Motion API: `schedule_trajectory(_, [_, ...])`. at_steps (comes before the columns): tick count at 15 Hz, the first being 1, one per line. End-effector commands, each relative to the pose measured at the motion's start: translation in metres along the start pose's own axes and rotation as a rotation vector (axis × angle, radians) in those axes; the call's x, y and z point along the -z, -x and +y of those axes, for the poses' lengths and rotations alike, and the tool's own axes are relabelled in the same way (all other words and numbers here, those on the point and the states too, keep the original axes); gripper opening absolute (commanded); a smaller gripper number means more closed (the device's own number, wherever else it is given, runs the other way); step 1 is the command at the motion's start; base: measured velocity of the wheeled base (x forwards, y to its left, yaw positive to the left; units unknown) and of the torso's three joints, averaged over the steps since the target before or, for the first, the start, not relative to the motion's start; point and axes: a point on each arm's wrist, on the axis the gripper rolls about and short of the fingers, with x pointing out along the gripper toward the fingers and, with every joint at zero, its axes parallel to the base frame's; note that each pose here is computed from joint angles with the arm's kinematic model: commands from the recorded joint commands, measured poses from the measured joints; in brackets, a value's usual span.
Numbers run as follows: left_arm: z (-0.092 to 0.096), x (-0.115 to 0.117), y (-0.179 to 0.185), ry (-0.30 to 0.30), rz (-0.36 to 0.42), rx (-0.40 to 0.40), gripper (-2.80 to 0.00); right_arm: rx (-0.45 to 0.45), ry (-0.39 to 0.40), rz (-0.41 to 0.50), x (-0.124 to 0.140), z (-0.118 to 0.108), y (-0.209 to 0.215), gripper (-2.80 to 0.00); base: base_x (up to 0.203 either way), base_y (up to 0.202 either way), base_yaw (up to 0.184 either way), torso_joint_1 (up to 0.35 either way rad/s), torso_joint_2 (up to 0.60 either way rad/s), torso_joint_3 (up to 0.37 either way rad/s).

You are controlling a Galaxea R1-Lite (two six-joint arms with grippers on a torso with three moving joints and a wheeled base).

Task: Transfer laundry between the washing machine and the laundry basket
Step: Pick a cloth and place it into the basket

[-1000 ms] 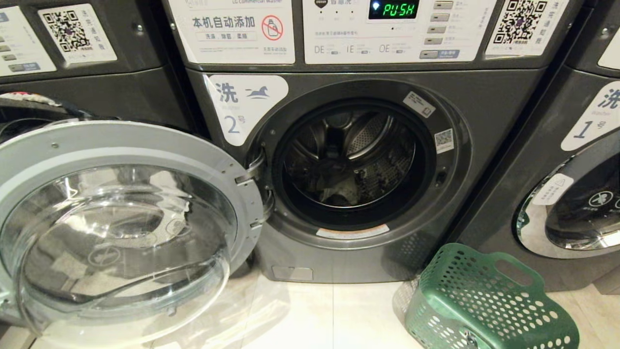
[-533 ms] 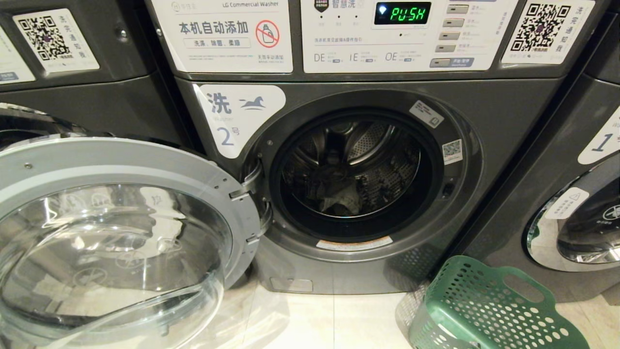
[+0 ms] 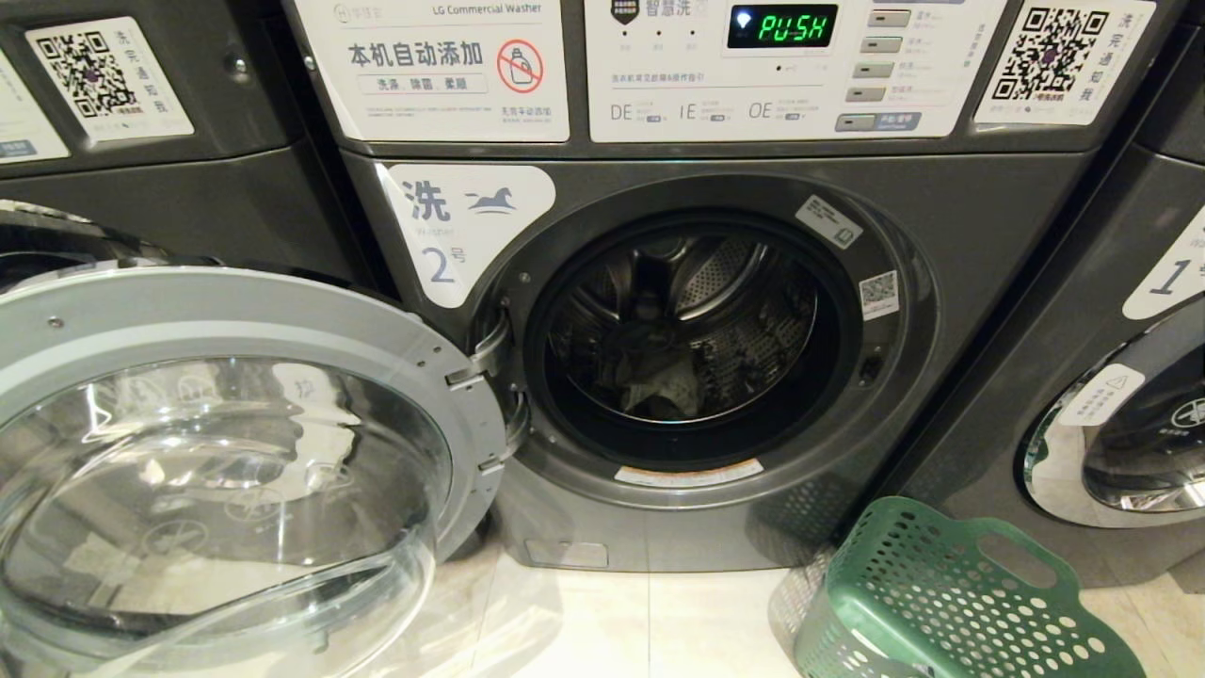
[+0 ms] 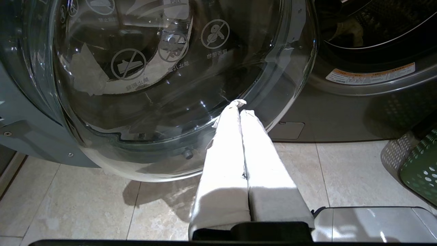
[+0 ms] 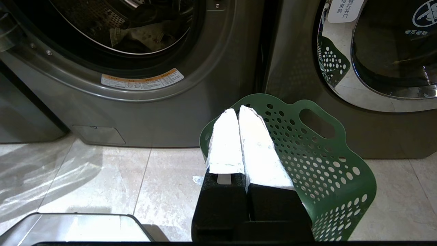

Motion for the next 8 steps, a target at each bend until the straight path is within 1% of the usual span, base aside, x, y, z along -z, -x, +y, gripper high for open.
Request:
schedule_trajectory(1, [0.0000,0.0004,-0.0001,0.000,0.002,0.000,-2.80,0.000,0.000,0.000,-0.0001,0.0000,-0.0001,-2.80,0.000,0.000,0.000,0.000,0.00,0.000])
schedule_trajectory(8, [0.0000,0.0005,0.0000,0.000,0.000,0.000,-2.80,0.000,0.001,0.000,-0.0001,0.0000,-0.0001,-2.80,0.000,0.000,0.000,0.000,0.00,0.000])
